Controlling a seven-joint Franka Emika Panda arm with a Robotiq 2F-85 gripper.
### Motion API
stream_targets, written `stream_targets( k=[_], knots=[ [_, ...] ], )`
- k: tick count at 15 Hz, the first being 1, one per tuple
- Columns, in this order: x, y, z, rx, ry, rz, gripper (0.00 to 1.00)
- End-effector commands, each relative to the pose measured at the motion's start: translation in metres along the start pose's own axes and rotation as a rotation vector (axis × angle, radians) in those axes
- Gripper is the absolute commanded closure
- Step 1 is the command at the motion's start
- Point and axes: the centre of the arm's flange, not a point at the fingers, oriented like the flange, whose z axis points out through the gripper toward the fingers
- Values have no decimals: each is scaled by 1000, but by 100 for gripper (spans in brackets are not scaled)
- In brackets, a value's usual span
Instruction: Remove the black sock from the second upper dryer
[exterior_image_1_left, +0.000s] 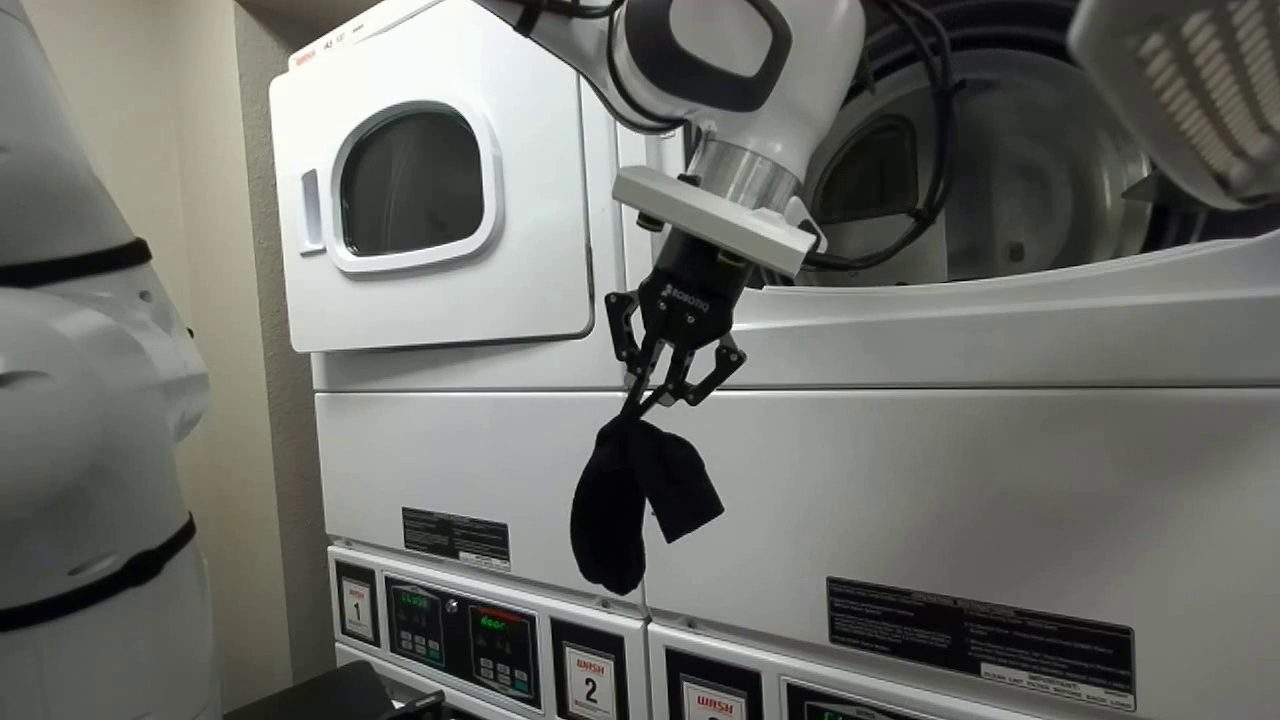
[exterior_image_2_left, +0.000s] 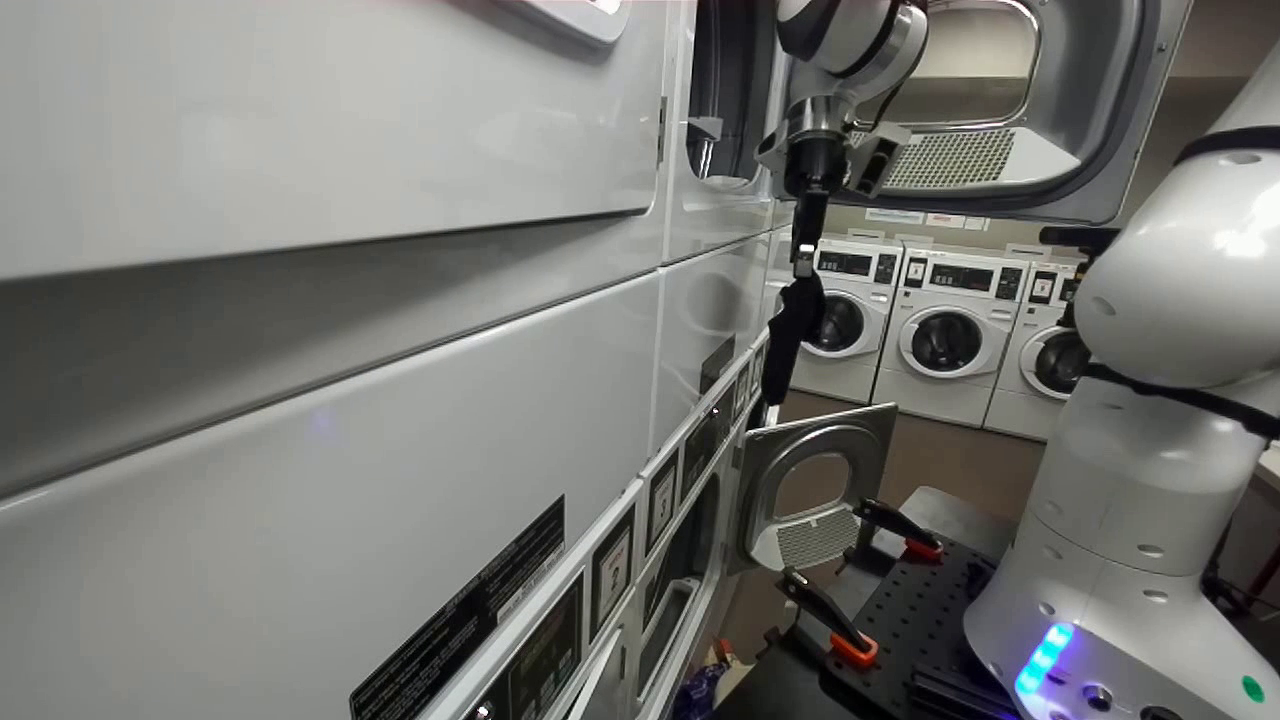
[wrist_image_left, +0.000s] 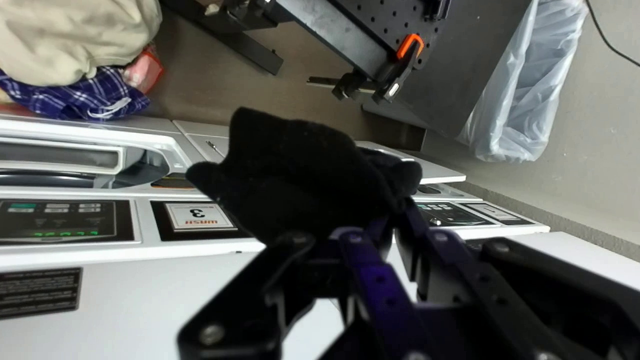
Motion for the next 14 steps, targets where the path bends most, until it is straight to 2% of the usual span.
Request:
stream_targets(
  k=[1,2,3,4,8,12,14],
  knots=[
    [3,-31,30,-43,60,-47,92],
    [4,-36,35,-49,66,-51,67],
    [5,-39,38,-60,67,-62,66],
    [6,-41,42,-62,68,-70,61],
    [3,-43,47,-90,75,-75,31],
    [1,-33,33,-162,51,-48,1],
    [-2,-25,18,-202,38,-19,0]
  ],
)
